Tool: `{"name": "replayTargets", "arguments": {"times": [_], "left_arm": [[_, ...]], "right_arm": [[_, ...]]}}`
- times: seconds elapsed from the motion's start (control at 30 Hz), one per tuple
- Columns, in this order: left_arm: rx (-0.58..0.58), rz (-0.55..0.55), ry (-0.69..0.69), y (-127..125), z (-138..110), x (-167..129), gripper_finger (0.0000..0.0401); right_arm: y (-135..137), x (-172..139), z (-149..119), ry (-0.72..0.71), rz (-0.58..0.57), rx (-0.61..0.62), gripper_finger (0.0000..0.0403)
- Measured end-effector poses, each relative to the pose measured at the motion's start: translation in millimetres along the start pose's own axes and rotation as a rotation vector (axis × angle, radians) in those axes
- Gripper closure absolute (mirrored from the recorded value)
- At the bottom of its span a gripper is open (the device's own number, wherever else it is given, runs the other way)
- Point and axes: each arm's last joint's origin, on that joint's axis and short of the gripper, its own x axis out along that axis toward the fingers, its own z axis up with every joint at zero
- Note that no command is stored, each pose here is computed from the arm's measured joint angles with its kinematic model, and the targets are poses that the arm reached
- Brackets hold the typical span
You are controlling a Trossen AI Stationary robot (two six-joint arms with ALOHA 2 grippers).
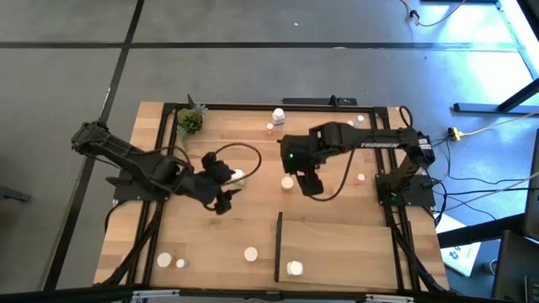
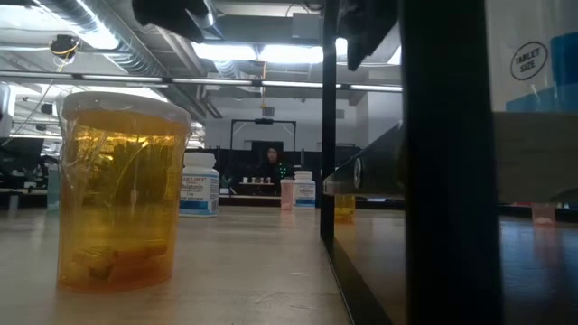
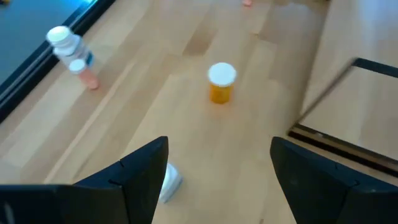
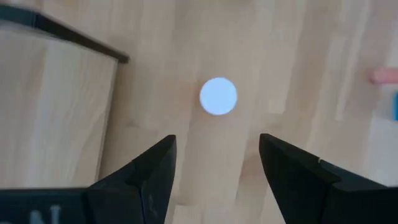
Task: Pick and place medicine bottles onto shelf by color
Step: Put the middle right pink pill bottle on the shelf
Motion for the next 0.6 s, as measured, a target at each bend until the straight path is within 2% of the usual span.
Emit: {"name": "replayTargets", "arguments": {"times": [0.13,0.33,0.43,0.6], "left_arm": [[-0.023,0.018,0.019,11.3,6.2,7.7,0.0124],[-0.053,0.063,0.024,26.1,13.4,16.0,0.0124],[-0.066,0.050,0.043,30.8,15.4,18.8,0.0124],[-0.086,0.056,0.039,35.5,18.4,21.3,0.0124]], "right_arm": [[-15.1,-1.2,-19.3,0.082,0.032,0.043,0.0171],[-20.2,-13.1,-58.4,0.110,-0.008,0.238,0.0171],[-16.9,-17.3,-81.7,0.114,-0.084,0.404,0.0171],[-7.1,-17.2,-118.9,0.123,-0.151,0.799,0.0171]]}}
